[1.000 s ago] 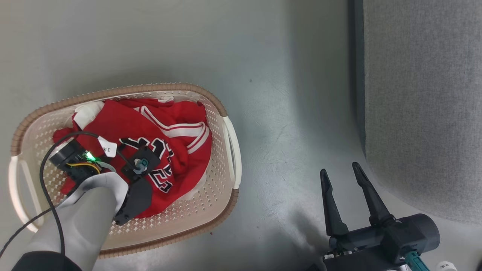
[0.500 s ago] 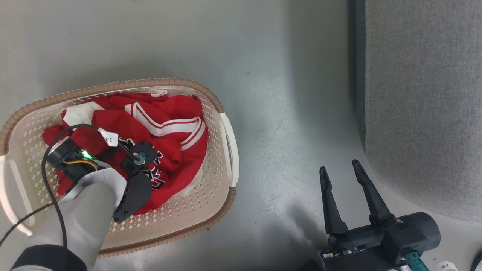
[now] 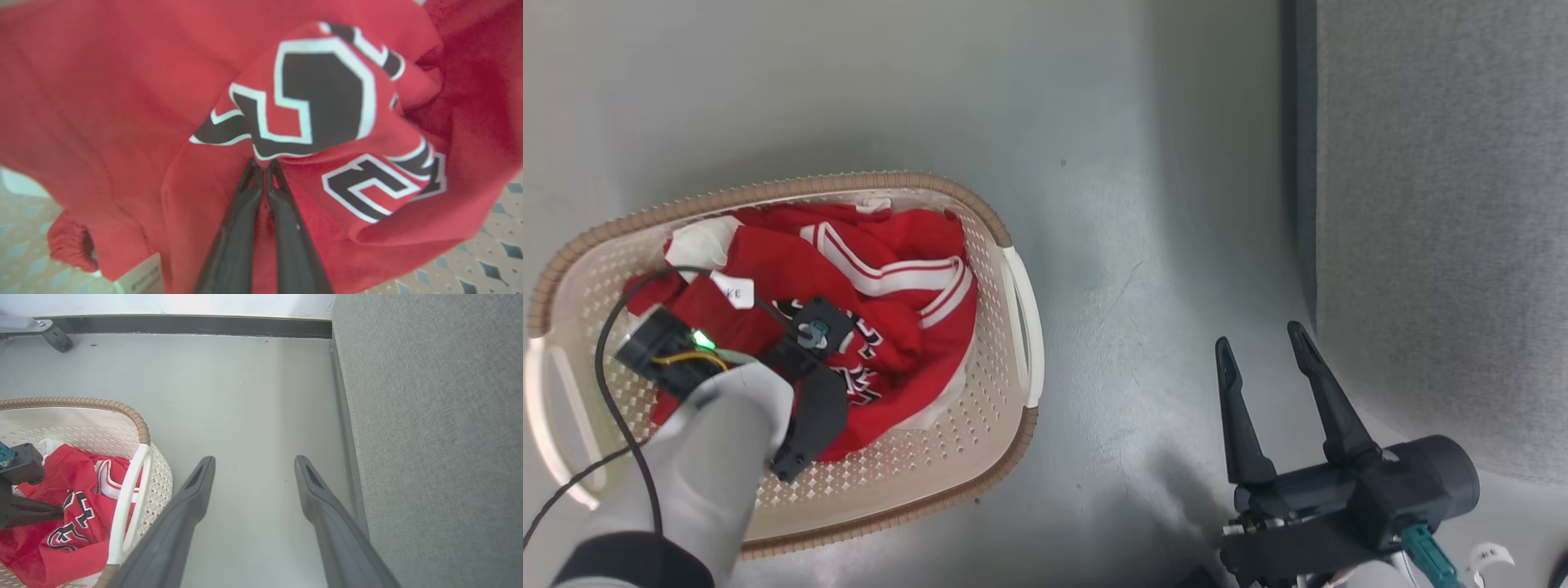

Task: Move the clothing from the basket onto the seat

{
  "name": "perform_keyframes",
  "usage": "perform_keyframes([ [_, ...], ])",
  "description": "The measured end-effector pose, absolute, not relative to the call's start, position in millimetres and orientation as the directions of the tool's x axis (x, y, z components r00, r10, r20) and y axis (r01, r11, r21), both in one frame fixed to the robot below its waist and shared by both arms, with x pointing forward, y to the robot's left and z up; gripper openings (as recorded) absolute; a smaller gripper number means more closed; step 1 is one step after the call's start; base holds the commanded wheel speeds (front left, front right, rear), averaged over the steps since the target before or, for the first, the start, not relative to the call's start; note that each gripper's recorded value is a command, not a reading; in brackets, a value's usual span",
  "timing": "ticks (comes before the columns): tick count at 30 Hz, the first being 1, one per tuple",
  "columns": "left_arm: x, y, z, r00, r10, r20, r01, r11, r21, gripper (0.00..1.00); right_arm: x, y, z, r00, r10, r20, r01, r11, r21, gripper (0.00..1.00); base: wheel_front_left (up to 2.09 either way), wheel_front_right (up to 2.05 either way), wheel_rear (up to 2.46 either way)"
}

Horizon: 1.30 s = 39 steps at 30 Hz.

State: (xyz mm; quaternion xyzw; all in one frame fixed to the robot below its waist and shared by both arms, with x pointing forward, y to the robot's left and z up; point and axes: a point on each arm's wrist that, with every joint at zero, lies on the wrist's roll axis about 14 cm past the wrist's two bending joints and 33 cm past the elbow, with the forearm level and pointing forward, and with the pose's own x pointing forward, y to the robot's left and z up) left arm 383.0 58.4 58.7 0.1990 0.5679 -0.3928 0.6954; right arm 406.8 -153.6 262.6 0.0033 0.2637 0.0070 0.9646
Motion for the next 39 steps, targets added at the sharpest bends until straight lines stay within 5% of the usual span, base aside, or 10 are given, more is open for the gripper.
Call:
perform_keyframes([
  [13, 378.2, 59.3, 103.1, 0.124, -0.366, -0.922, 0.766, 0.626, -0.145, 0.00, 419.9, -147.6, 289.8, 0.892, 0.030, -0.451, -0.009, 0.999, 0.048, 1.00, 0.00, 0.00, 0.00],
  [39, 409.0, 42.3, 252.0, 0.534, -0.491, -0.688, 0.590, 0.800, -0.113, 0.00, 435.0, -152.9, 380.9, 0.967, 0.016, -0.255, 0.004, 0.997, 0.079, 1.00, 0.00, 0.00, 0.00],
])
